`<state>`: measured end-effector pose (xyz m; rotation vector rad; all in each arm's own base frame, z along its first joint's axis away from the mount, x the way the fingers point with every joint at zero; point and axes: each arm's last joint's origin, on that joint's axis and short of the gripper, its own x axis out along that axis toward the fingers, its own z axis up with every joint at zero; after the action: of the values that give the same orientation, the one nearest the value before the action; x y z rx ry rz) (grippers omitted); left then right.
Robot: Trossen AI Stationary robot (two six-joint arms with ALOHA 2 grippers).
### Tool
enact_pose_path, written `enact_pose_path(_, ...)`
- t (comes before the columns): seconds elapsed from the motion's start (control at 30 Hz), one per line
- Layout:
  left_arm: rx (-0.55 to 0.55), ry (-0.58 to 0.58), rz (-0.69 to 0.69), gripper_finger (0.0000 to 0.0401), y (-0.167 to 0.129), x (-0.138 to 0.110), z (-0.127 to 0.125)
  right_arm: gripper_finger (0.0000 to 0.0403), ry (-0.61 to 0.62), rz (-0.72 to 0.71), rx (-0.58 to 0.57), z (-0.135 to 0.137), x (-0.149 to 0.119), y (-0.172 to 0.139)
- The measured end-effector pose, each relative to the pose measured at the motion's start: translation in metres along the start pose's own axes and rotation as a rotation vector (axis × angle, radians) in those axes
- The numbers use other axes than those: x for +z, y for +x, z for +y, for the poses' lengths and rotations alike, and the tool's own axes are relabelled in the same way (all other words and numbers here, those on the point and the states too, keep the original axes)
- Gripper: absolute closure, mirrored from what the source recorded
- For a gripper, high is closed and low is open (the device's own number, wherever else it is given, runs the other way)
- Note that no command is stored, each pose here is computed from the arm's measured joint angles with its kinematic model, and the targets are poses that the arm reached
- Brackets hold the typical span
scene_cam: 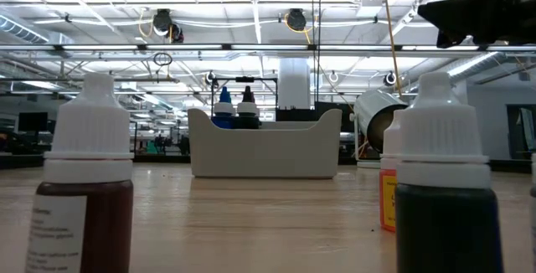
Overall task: Pick & Place food coloring
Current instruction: Put the small red food coloring bottle into the gray bin
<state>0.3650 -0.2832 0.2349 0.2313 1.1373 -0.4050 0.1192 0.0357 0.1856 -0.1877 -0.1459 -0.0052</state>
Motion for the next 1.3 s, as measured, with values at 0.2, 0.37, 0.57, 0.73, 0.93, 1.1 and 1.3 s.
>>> enact_pose_path(0.2, 0.027, 0.001, -0.023, 0.0203, 0.01, 0.007, -0.003, 0.0403, -0.002, 0.0, -0.001, 0.0, 0.0, 0.0)
enact_pose_path(0.37, 0.017, -0.01, 0.041, 0.0161, 0.029, 0.003, 0.005, 0.0403, -0.003, 0.0, -0.001, 0.0, 0.0, 0.0)
enact_pose_path(0.57, -0.011, -0.032, 0.037, 0.0155, 0.028, 0.006, 0.014, 0.0403, -0.003, 0.001, -0.002, 0.0, 0.0, 0.0)
enact_pose_path(0.73, -0.014, -0.039, 0.054, 0.0155, 0.028, 0.005, 0.016, 0.0403, 0.009, 0.021, 0.003, 0.0, -0.002, 0.0)
enact_pose_path(0.93, -0.015, -0.08, 0.05, 0.0155, 0.028, 0.004, 0.009, 0.0403, 0.019, 0.023, 0.003, 0.001, -0.002, 0.0)
enact_pose_path(1.1, -0.001, -0.122, 0.043, 0.0155, 0.044, 0.002, 0.001, 0.0403, 0.051, 0.025, 0.003, 0.001, -0.002, 0.0)
enact_pose_path(1.3, 0.016, -0.147, 0.054, 0.0155, 0.064, 0.0, 0.002, 0.0403, 0.079, 0.036, 0.006, 0.001, -0.004, 0.0)
